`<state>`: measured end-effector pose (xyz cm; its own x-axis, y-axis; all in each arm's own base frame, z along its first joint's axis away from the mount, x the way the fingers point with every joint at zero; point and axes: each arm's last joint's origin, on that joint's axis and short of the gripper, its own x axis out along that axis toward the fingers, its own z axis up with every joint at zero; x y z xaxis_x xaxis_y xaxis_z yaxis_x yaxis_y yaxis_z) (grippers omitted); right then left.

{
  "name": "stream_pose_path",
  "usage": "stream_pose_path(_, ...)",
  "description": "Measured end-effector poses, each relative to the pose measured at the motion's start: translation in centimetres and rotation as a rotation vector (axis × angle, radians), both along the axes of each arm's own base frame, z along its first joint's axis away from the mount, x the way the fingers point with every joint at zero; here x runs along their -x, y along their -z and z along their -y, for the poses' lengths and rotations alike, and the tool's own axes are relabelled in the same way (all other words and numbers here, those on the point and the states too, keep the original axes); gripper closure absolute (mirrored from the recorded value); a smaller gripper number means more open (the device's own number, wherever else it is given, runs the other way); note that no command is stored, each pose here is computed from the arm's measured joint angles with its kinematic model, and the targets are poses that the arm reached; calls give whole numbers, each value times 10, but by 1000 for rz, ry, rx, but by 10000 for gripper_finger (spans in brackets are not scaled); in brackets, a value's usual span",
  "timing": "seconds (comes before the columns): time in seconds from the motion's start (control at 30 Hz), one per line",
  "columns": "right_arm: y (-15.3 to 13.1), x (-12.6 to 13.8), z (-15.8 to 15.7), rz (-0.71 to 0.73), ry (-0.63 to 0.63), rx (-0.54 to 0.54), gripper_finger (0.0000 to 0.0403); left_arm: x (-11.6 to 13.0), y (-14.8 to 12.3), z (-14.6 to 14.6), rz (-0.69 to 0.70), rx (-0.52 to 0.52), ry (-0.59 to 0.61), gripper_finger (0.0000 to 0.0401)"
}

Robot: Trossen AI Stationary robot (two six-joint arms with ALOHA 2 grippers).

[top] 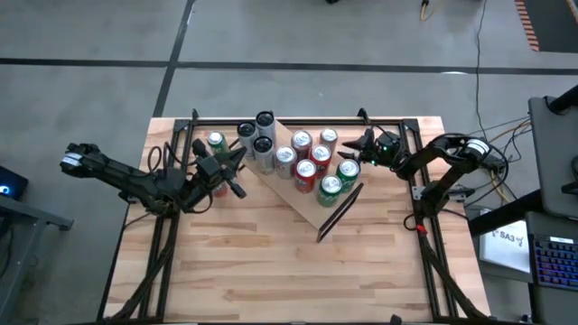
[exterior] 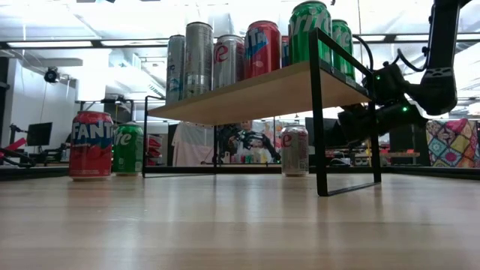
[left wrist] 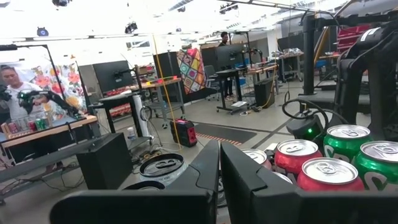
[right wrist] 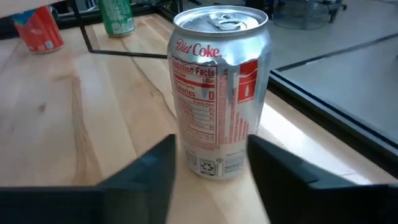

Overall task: Place canned beverage on shelf
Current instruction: Put the silver soda can on the shelf aligned with the other silver soda can

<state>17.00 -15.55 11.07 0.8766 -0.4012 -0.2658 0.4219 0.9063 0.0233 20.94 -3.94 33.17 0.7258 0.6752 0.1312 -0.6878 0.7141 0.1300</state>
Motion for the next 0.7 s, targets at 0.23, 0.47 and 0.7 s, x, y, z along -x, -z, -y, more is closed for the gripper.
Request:
stream_pose_path(0.23, 2, 0, -1, -72, -38, 103, 95, 0, 0, 0, -3, -3, -1, 401)
stream_pose_path(0.47, 1, -5, 4, -83, -57, 145, 45, 0, 0, 0, -4, -4, -1, 401)
stream_pose_path(0.7, 1, -16, 14, -78, -53, 114, 44, 0, 0, 0, -4, -4, -1, 401)
